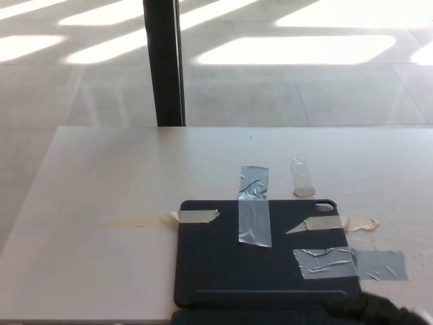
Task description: The robot uses its right hand to open a folded tablet cover kept in the middle of the desk
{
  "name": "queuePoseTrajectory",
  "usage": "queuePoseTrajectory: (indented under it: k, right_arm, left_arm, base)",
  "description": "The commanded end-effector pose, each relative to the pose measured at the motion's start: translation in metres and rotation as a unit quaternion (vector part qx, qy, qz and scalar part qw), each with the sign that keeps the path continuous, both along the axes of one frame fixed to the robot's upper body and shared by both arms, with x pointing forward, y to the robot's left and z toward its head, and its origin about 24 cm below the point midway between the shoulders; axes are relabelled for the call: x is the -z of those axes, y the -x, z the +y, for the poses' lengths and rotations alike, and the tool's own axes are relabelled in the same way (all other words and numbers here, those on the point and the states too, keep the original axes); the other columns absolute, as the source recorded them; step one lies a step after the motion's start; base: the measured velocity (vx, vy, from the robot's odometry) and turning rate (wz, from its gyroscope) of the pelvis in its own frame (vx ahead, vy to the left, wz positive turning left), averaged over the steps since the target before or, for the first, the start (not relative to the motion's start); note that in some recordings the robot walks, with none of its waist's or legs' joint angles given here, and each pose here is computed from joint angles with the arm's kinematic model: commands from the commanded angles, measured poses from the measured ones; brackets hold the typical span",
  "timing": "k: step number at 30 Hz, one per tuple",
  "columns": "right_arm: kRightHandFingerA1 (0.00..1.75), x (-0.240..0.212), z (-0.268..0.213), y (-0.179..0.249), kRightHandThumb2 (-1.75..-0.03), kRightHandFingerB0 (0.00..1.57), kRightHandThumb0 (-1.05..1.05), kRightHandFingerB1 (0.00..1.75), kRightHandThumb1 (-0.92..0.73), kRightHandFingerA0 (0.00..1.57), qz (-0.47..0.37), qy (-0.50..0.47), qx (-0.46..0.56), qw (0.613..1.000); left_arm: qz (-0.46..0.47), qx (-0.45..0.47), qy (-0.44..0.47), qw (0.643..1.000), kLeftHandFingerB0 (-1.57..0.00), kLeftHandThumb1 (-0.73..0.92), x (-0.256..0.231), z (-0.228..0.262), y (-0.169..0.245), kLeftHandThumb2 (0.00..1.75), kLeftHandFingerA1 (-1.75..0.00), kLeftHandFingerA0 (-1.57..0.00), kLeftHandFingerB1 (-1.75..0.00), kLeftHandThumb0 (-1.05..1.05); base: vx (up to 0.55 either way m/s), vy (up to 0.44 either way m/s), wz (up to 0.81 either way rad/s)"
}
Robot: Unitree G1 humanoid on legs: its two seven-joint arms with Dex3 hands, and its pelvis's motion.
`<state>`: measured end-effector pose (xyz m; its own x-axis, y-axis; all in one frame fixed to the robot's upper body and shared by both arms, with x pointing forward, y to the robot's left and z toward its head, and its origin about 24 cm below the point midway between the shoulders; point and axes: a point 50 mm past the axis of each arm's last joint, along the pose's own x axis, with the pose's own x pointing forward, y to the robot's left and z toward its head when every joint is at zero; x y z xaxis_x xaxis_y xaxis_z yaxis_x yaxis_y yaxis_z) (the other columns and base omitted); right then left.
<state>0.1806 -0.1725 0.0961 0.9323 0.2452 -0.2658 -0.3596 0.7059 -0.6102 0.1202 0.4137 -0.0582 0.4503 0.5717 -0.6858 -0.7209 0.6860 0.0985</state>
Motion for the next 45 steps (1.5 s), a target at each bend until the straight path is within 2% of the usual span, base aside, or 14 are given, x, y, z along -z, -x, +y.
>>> queuePoseTrajectory:
  k: [1,3,4,5,9,12,13,15,27,28,36,38,43,45]
  right_arm:
    - [0.65,-0.050,0.012,-0.038,-1.12,0.35,-0.89,0.53,-0.71,0.60,-0.048,-0.103,-0.057,0.992]
    - [0.59,-0.055,0.015,-0.044,-0.67,0.42,-0.88,0.38,-0.92,0.66,-0.077,-0.071,-0.064,0.992]
    - [0.60,-0.057,0.016,-0.046,-0.67,0.41,-0.85,0.37,-0.92,0.63,-0.086,-0.060,-0.071,0.992]
    - [0.66,-0.058,0.017,-0.048,-1.12,0.38,-0.84,0.53,-0.75,0.59,-0.098,-0.047,-0.078,0.991]
    - [0.65,-0.052,0.023,-0.055,-1.13,0.36,-0.84,0.53,-0.74,0.56,-0.123,0.013,-0.094,0.988]
    - [0.56,-0.037,0.026,-0.058,-0.68,0.41,-0.88,0.40,-0.92,0.52,-0.119,0.047,-0.114,0.985]
    - [0.63,-0.031,0.027,-0.060,-1.12,0.36,-0.87,0.52,-0.72,0.46,-0.116,0.054,-0.119,0.985]
    - [0.55,-0.023,0.027,-0.061,-0.70,0.39,-0.92,0.40,-0.92,0.47,-0.106,0.077,-0.132,0.983]
    - [0.57,0.032,0.017,-0.054,-0.68,0.40,-0.90,0.40,-0.92,0.55,-0.045,0.155,-0.154,0.975]
    - [0.60,0.032,0.018,-0.052,-0.67,0.41,-0.89,0.41,-0.92,0.55,-0.051,0.152,-0.155,0.975]
    - [0.61,0.035,0.015,-0.034,-0.67,0.41,-0.85,0.42,-0.91,0.53,-0.084,0.163,-0.171,0.968]
    - [0.61,0.038,0.012,-0.031,-0.67,0.42,-0.86,0.42,-0.92,0.54,-0.082,0.161,-0.172,0.968]
    - [0.60,0.044,0.005,-0.024,-0.68,0.40,-0.86,0.42,-0.92,0.50,-0.080,0.159,-0.166,0.970]
    - [0.63,0.040,0.004,-0.017,-0.71,0.42,-0.88,0.43,-0.92,0.50,-0.091,0.128,-0.138,0.978]
  left_arm:
    - [-0.021,-0.010,-0.013,1.000,-0.47,0.91,-0.014,0.013,-0.003,0.68,-0.76,-0.59,-0.61,-0.87]
    - [-0.022,-0.010,-0.015,1.000,-0.47,0.92,-0.015,0.013,-0.003,0.68,-0.76,-0.58,-0.61,-0.86]
    - [-0.021,-0.009,-0.015,1.000,-0.47,0.92,-0.015,0.013,-0.003,0.68,-0.75,-0.58,-0.60,-0.86]
    - [-0.022,-0.009,-0.015,1.000,-0.47,0.92,-0.015,0.013,-0.004,0.68,-0.75,-0.58,-0.60,-0.86]
    - [-0.028,-0.010,-0.012,1.000,-0.45,0.92,-0.016,0.012,-0.008,0.68,-0.76,-0.56,-0.61,-0.84]
    - [-0.027,-0.005,-0.013,1.000,-0.44,0.92,-0.017,0.013,-0.010,0.69,-0.75,-0.56,-0.59,-0.84]
    - [-0.031,-0.006,-0.013,0.999,-0.43,0.92,-0.018,0.013,-0.011,0.69,-0.75,-0.55,-0.59,-0.83]
    - [-0.034,-0.006,-0.012,0.999,-0.43,0.92,-0.019,0.014,-0.012,0.69,-0.75,-0.55,-0.59,-0.83]
    - [-0.036,0.000,-0.020,0.999,-0.45,0.69,-0.023,0.014,-0.020,1.03,-0.76,-0.56,-0.65,-0.88]
    - [-0.035,0.002,-0.020,0.999,-0.45,0.92,-0.023,0.014,-0.020,0.70,-0.75,-0.56,-0.60,-0.86]
    - [-0.038,-0.004,-0.018,0.999,-0.46,0.92,-0.023,0.015,-0.019,0.69,-0.77,-0.59,-0.61,-0.87]
    - [-0.035,-0.001,-0.021,0.999,-0.45,0.69,-0.022,0.015,-0.018,1.03,-0.76,-0.58,-0.65,-0.89]
    - [-0.036,-0.008,-0.018,0.999,-0.45,0.69,-0.024,0.015,-0.020,1.02,-0.77,-0.58,-0.65,-0.87]
    - [-0.043,-0.012,-0.017,0.999,-0.45,0.92,-0.028,0.017,-0.024,0.68,-0.77,-0.58,-0.62,-0.85]
  base:
    - [0.00,0.000,0.00]
    - [0.00,0.000,0.00]
    - [0.00,0.000,0.00]
    - [0.00,0.000,0.00]
    - [0.00,0.000,0.00]
    - [0.00,0.000,0.00]
    - [0.00,0.000,0.00]
    - [0.00,0.000,0.00]
    - [0.00,0.000,0.00]
    - [0.00,0.000,0.00]
    - [0.00,0.000,0.00]
    - [0.00,0.000,0.00]
    - [0.00,0.000,0.00]
    - [0.00,0.000,0.00]
